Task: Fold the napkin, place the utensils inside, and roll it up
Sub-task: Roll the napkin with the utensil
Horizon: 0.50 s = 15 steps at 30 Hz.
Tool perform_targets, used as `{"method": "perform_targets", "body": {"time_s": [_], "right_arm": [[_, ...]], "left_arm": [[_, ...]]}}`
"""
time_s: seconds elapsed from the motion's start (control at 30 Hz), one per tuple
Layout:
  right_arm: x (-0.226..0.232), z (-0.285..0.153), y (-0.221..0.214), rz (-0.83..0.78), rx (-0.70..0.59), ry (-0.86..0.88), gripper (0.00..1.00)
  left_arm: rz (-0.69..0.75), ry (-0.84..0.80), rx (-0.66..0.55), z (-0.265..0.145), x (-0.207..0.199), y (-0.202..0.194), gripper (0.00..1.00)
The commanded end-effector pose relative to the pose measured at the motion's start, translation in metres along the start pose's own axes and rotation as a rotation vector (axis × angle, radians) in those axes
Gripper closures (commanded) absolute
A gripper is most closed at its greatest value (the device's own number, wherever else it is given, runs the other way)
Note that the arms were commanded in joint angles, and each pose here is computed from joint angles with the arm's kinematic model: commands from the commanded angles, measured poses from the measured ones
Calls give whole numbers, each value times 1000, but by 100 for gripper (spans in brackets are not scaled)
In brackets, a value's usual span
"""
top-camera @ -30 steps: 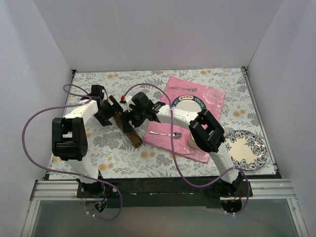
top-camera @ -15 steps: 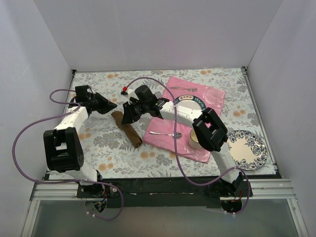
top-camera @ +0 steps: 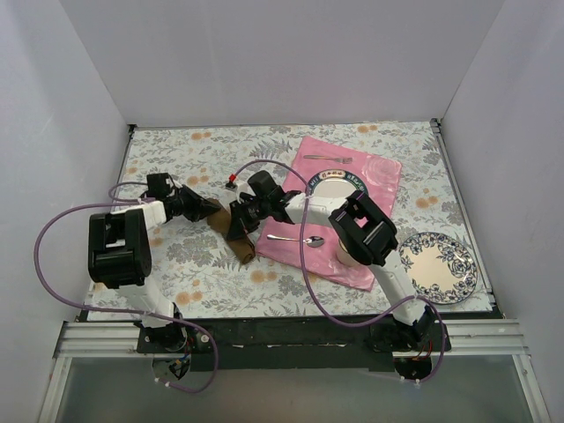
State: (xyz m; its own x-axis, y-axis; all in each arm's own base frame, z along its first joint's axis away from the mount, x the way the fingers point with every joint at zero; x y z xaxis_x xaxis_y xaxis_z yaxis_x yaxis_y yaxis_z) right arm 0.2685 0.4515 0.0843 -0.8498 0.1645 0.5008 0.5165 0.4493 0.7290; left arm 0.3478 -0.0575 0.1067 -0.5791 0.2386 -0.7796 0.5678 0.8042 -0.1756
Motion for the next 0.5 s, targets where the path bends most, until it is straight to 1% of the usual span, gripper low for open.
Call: {"method": "perform_targets", "body": {"time_s": [0.0, 0.07, 0.17, 0.3, 0.47], "right_arm": [[1, -6, -3, 2, -27, 27, 88], [1, -6, -7, 10, -24, 26, 88], [2, -6, -4, 9, -25, 31, 89], [11, -13, 13, -20, -42, 38, 89], [25, -25, 43, -67, -90, 55, 89]], "left_arm": [[27, 35, -32, 11, 17, 8, 100], [25, 49, -32, 16, 21, 11, 100], [44, 44, -38, 17, 15, 14, 100], [100, 38, -71, 9, -1, 19, 100], [139, 15, -82, -3, -19, 18, 100]]}}
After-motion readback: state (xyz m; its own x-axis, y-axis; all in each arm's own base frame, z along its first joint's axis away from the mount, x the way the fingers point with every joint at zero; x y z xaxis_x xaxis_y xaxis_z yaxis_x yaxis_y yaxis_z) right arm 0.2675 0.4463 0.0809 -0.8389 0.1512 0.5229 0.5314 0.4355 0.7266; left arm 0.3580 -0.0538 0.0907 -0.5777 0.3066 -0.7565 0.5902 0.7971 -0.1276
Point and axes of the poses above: each gripper's point midway between its finger pads, its own z axis out along the fingers, its own x axis along the line the jaws close on, y = z × x, the point moved 6 cm from there along -z, back along the fingers, and after that the axes turned 15 degrees about -z, right-handed, at the moved point
